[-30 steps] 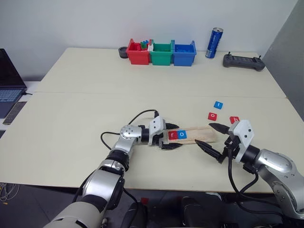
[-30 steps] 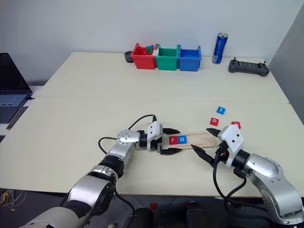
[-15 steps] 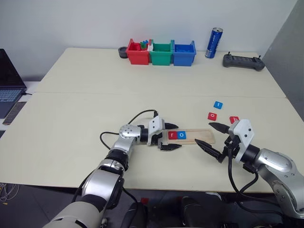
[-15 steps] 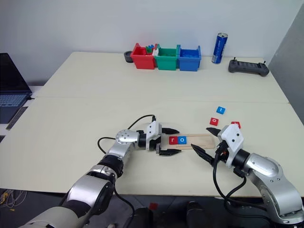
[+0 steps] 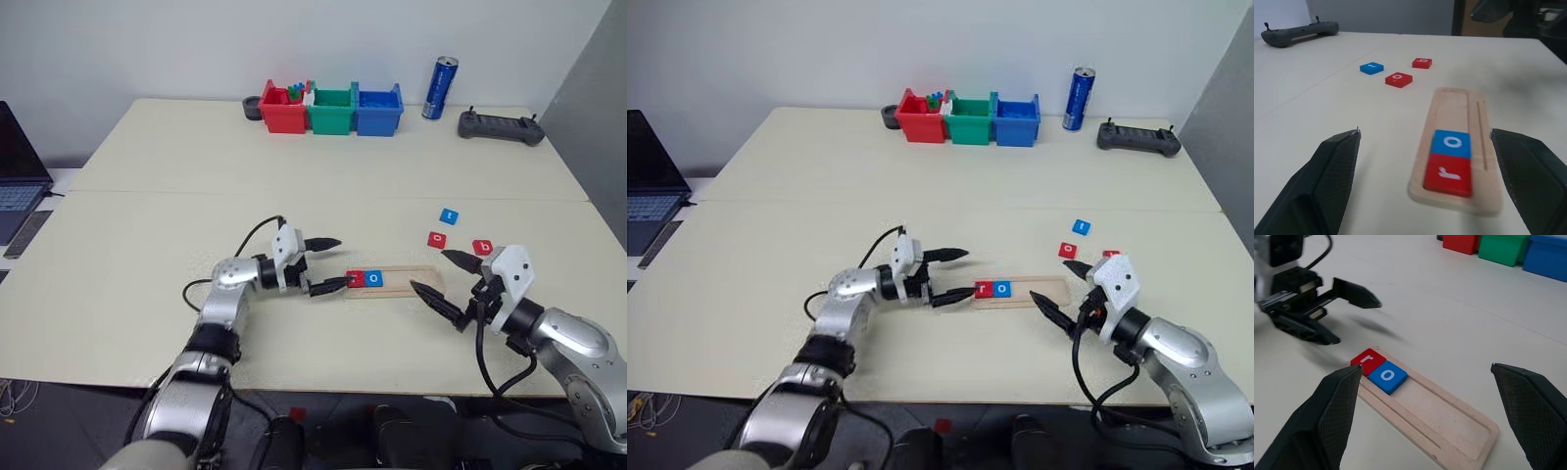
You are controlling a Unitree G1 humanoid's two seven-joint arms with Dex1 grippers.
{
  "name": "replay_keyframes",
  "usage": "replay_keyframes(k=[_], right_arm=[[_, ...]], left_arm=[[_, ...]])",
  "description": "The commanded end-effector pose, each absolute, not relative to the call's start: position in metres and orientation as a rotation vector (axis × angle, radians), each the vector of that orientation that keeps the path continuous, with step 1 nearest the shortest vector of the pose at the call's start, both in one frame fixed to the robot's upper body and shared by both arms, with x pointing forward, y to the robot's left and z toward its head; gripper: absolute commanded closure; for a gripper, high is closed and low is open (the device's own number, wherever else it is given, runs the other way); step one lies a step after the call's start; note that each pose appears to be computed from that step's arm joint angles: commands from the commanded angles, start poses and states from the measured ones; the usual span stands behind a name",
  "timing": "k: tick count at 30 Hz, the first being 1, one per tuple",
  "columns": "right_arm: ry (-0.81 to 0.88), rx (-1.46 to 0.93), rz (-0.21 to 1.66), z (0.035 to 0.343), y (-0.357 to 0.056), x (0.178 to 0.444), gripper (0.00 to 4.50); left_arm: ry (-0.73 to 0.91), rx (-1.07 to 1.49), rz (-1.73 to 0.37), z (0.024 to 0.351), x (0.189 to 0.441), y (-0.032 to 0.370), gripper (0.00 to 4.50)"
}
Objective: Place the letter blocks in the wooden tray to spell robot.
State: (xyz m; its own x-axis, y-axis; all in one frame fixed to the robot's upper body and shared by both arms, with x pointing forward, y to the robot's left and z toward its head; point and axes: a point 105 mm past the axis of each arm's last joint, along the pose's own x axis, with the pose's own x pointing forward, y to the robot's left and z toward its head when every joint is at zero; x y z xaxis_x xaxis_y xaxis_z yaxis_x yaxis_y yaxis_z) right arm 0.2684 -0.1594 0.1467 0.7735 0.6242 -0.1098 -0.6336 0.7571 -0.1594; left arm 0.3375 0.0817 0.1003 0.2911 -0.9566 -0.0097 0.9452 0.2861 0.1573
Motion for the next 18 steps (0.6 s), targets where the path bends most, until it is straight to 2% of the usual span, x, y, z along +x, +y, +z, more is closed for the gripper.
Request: replay_keyframes(k=[1,5,12,18], right_arm=[[0.014,-0.191,0.657,0.155,-0.167,0.272,0.00],[0.029,-0.205,0.627,0.150,-0.177,0.278,0.00],[0.036,-0.223,0.592,0.148,-0.189,0.285,0.00],[0.032,-0.231,0.591,0.149,-0.189,0.287,0.00]], left_arm=[[-0.141,0.135,-1.278,0.115,0.321,0.080,0.03],[-0.119,0.122,-1.252,0.111,0.309,0.081,0.03],[-0.125,0.108,-1.219,0.117,0.311,0.079,0.03],[-0.066,0.092,-1.249,0.115,0.313,0.075,0.03]])
